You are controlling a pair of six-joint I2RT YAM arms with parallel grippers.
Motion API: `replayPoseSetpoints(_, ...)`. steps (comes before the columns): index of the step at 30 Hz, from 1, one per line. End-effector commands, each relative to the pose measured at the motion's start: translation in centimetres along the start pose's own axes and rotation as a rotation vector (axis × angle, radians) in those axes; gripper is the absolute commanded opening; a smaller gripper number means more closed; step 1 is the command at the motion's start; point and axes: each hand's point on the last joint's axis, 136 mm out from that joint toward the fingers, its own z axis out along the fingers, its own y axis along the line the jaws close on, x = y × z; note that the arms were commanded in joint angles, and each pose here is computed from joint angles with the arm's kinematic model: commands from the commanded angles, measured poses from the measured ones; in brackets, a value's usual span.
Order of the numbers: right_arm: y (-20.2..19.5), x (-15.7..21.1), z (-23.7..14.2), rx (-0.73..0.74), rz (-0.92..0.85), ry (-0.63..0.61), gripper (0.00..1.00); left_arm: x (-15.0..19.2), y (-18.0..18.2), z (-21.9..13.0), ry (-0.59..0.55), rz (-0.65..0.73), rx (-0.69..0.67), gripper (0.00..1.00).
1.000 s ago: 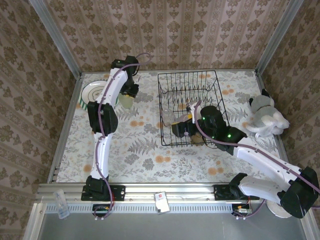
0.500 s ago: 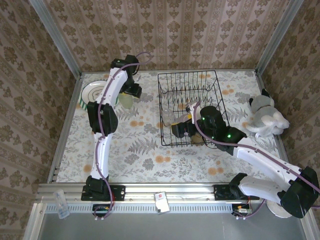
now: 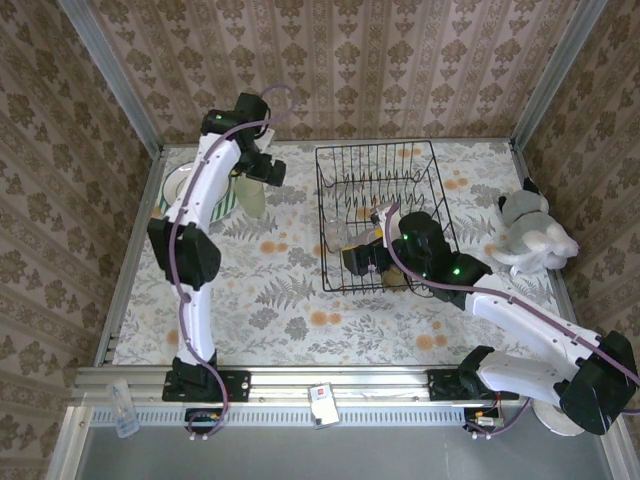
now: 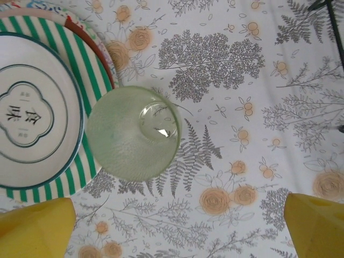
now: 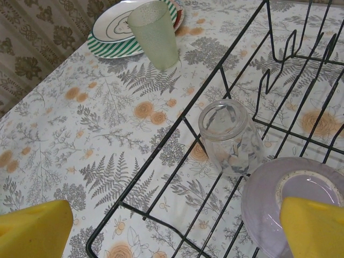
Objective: Unload the mixed dishes from the dish rack
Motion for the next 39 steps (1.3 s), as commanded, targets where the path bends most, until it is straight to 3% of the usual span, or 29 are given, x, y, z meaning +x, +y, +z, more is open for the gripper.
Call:
replayPoseSetpoints(1,0.0,-0.4,0.1,0.013,-0.023,-0.007,1.00,-0.2,0.1,-3.3,-0.097,-0.035,0.002,1.00)
replayPoseSetpoints(8,-0.2,0.0,0.7,0.024,-0.028,0.015,1.00,2.3,-1.0,-8.1,-0.250,-0.085,0.095,1.00)
replayPoseSetpoints(21,-1.7,0.2,2.5,0.114,-0.023,0.101,1.00,11.0,-2.0,-14.3,-0.497,-0.152,0.287,1.00)
replayPoseSetpoints(30,-2.2,1.9,8.0,0.153,0.058,0.294,1.00,14.6,-2.9,-14.1,-0.633,-0.191,0.386,1.00)
replayPoseSetpoints(35,-3.7,2.0,9.7,0.230,-0.049,0.369,0.99,15.1,-3.0,-13.4,-0.630,-0.209,0.416,1.00)
replayPoseSetpoints(39,-5.0,1.8,10.8,0.287,-0.027,0.418,0.98,15.1,-3.1,-12.8,-0.609,-0.226,0.437,1.00)
